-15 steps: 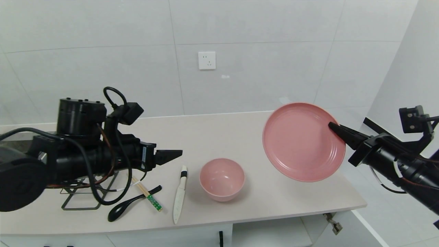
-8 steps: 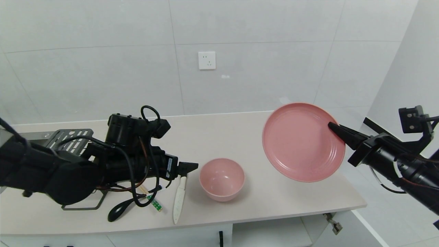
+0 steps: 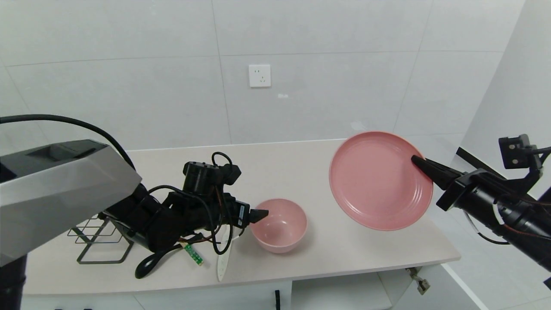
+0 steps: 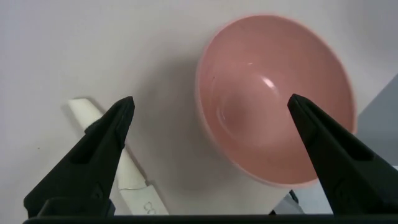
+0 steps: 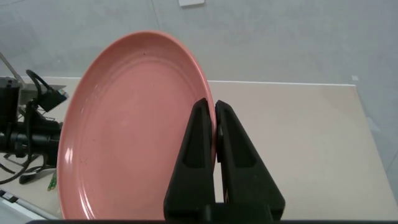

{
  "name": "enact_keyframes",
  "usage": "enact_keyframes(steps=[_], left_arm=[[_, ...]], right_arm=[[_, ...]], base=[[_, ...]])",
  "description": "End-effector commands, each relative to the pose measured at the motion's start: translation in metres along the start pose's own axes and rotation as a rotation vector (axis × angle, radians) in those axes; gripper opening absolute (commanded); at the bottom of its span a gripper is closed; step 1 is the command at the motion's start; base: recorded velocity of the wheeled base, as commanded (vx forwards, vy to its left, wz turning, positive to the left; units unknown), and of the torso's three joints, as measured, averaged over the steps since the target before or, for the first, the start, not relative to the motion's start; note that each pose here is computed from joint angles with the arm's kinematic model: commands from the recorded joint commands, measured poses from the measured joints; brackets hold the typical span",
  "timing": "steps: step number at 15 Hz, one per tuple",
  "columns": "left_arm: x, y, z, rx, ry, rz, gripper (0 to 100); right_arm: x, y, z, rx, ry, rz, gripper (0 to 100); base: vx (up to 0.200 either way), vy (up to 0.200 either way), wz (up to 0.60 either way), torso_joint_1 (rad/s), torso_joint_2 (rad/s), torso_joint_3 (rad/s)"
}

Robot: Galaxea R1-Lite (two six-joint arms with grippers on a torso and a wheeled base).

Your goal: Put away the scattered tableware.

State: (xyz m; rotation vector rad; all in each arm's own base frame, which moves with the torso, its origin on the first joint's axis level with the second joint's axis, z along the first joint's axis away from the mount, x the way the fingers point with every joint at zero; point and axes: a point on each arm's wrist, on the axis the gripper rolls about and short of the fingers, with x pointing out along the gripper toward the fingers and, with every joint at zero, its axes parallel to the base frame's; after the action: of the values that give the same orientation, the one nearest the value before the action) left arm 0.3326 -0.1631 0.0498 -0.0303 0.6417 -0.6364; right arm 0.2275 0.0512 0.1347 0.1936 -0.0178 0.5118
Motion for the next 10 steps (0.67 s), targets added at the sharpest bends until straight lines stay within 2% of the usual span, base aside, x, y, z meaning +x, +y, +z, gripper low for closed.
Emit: enact_keyframes(steps=[1,5,10], left_arm=[[0.016,0.005,-0.011,-0.011,0.040,0.004,100],[0.032,0.006,-0.006,-0.003,0.018,0.022,100],[0.046,0.000,-0.010,0.006,0.038,0.010,100]], right_arm=[[0.000,0.000,-0.001,0.001,0.004,0.000,0],[-0.001,0.000,-0.002,0.002,0.011,-0.001,0],[-0.002,-0.001,-0.002,0.002,0.009,-0.006,0]], base=[[0.000,0.000,0.00,0.000,0.00,0.000],[0.000,0.000,0.00,0.000,0.00,0.000],[0.000,0.000,0.00,0.000,0.00,0.000]])
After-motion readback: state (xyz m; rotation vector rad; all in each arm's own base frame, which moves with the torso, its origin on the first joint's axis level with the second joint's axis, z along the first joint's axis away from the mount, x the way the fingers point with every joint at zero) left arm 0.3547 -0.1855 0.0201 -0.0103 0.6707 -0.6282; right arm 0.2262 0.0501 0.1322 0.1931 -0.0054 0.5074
